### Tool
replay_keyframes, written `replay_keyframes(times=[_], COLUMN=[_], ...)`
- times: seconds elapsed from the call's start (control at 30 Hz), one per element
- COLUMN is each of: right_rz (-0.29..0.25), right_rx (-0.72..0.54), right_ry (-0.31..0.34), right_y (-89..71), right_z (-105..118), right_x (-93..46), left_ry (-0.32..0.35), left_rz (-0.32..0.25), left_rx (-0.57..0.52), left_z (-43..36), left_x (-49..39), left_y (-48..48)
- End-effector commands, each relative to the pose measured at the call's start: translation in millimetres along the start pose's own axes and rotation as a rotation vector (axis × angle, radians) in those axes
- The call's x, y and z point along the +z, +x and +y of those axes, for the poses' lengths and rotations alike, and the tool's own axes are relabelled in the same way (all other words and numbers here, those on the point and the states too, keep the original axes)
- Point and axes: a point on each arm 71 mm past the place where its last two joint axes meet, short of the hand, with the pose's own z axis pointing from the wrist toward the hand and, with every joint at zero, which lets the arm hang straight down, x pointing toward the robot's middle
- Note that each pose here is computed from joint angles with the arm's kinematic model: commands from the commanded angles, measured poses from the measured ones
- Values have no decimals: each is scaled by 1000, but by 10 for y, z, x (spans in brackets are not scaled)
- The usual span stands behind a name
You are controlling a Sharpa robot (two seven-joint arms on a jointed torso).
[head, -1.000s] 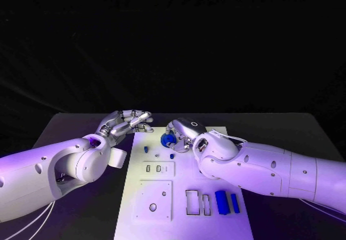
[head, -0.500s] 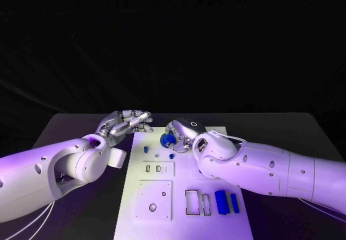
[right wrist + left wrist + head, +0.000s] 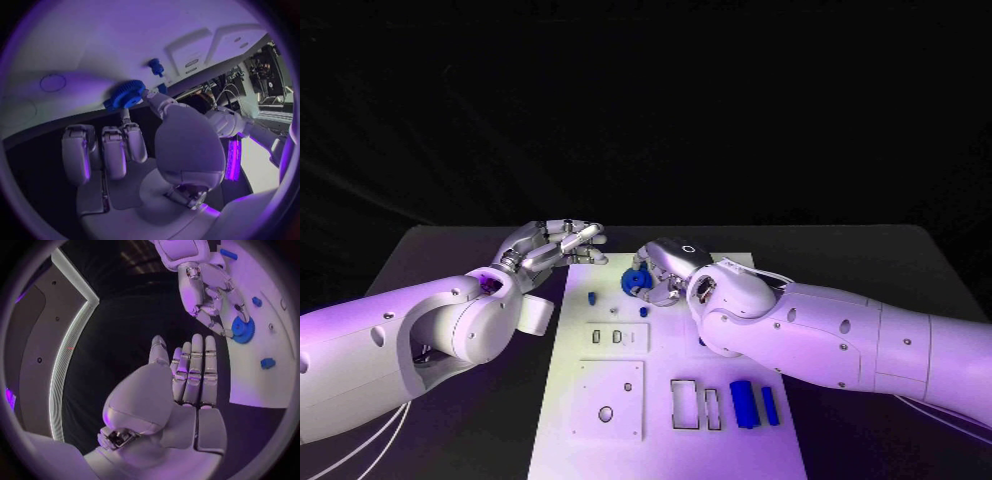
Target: Assemble the parts on the task board
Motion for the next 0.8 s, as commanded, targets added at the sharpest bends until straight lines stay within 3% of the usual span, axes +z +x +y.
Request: replay_keyframes(times=[0.03,0.8], right_rz=[48,29], right_rx=[-2,12], right_ry=[-5,30], right_y=[39,28], right_z=[-4,-86], right_x=[-4,-86], left_ry=[1,-3], left_rz=[8,3], left_rx=[-11,-10], left_z=[-9,-5], left_x=[5,5], left_y=[22,8])
